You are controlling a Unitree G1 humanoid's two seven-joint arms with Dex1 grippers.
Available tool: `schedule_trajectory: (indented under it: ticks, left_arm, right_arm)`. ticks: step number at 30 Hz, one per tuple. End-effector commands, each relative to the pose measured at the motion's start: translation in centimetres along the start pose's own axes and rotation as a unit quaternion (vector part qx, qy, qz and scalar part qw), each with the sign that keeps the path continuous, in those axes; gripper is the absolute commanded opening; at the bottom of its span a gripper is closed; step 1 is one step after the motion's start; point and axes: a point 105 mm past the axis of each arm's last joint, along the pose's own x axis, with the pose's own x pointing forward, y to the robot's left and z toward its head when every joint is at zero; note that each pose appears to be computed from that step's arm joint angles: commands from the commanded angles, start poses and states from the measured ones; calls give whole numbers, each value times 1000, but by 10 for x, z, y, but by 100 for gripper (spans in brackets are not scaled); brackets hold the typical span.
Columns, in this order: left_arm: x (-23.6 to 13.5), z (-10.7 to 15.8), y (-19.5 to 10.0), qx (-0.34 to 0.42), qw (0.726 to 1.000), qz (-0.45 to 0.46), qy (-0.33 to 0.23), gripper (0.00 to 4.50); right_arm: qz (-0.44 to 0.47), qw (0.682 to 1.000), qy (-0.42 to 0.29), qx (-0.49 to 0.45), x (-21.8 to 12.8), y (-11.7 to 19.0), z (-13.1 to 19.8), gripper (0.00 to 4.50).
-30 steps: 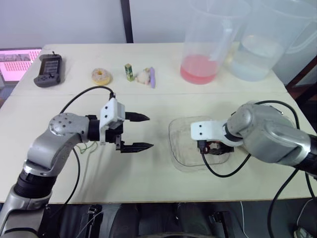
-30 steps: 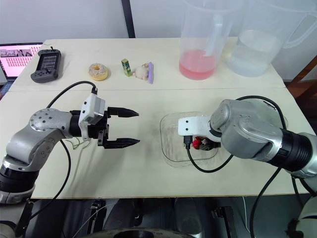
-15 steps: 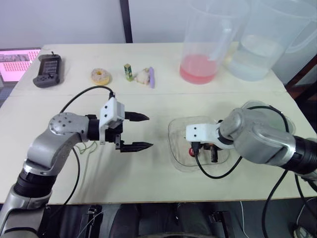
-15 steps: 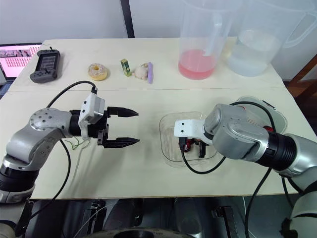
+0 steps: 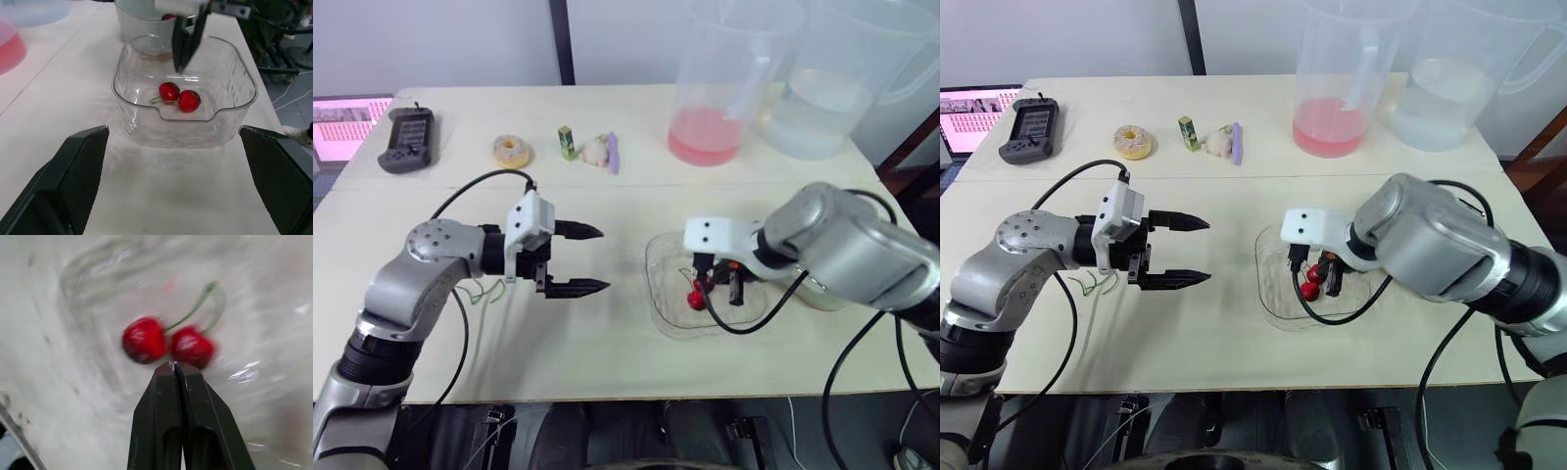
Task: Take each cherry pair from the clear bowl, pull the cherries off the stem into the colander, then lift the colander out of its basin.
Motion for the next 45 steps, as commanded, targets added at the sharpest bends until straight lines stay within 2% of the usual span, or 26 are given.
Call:
schedule_trajectory:
  ticks: [1,3,7,9,13,16,19,24,35,45]
  left_arm:
    - [-7,15,0,17,1000,7,-24,450]
    - [-9,15,-3,9,999,1,-34,450]
    - [-15,18,-5,-2,998,-1,-64,450]
    - [-17,18,-5,-12,997,4,-73,450]
    - [-17,19,-2,-25,997,13,-78,450]
    - [-15,20,-1,-21,997,14,-78,450]
    - [-14,22,-1,-18,997,14,-78,450]
    - [-14,20,-2,-15,997,13,-69,450]
    - [-14,18,-2,-12,998,14,-57,450]
    - [-11,17,0,-7,998,14,-54,450]
  right_arm:
    - [-38,997,-59,-40,-25,-19,9,64]
    - [-14,996,-60,-56,-33,-14,3,127]
    - [-19,989,-104,-103,-45,-13,6,337]
    - [-4,982,-132,-132,-44,-5,7,424]
    - [26,987,-103,-119,-21,4,-12,424]
    - [13,992,-63,-108,-3,-5,-27,424]
    - [-6,991,-45,-126,8,-12,-33,424]
    - [4,984,-20,-175,22,-7,-43,424]
    - [11,984,-35,-172,38,-3,-35,424]
    - [23,985,-18,-173,40,1,-28,424]
